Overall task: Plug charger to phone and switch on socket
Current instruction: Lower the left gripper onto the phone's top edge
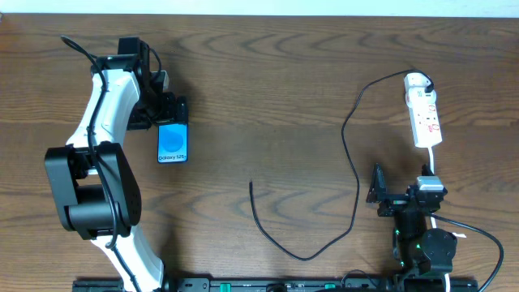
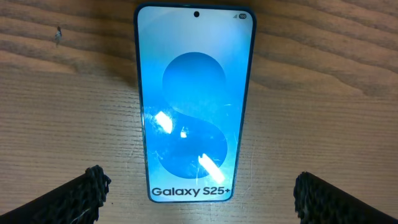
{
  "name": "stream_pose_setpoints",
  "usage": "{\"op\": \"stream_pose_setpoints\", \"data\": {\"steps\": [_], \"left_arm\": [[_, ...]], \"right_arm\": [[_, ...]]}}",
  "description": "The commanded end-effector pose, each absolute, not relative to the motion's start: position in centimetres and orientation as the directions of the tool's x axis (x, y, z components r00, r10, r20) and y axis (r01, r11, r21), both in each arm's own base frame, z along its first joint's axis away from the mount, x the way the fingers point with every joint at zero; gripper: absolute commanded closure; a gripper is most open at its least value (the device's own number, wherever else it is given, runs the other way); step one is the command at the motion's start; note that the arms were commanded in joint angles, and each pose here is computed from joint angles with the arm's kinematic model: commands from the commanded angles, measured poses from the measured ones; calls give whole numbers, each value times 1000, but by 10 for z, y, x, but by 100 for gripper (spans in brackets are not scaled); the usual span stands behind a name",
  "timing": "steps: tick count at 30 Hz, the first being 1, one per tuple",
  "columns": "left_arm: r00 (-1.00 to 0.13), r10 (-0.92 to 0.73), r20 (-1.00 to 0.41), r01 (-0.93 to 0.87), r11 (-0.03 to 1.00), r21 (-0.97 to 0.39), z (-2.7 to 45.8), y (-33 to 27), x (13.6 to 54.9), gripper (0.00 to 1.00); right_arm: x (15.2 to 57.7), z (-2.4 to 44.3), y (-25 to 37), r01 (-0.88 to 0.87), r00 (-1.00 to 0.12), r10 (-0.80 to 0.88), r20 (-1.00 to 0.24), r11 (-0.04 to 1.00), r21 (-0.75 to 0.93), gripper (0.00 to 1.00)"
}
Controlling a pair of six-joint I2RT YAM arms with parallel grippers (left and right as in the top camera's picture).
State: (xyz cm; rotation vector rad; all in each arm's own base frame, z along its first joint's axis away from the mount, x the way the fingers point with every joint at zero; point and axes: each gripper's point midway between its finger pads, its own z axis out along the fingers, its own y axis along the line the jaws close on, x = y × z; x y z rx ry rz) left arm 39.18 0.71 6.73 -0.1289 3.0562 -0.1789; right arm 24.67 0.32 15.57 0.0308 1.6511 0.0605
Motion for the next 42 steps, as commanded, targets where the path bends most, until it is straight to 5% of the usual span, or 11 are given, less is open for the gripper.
{"op": "stream_pose_setpoints", "data": {"steps": [1, 12, 42], "left_arm": [[-993, -96, -66, -88, 990, -111, 65, 8, 391, 2], [-996, -45, -80, -52, 994, 93, 64, 19, 393, 2], [-997, -56, -50, -57, 998, 19, 38, 2, 399, 2]], "right_arm": [[246, 157, 5, -27, -76, 47, -996, 998, 49, 1], [246, 157, 5, -27, -76, 47, -996, 998, 49, 1], [246, 157, 5, -27, -76, 47, -996, 998, 49, 1]]}}
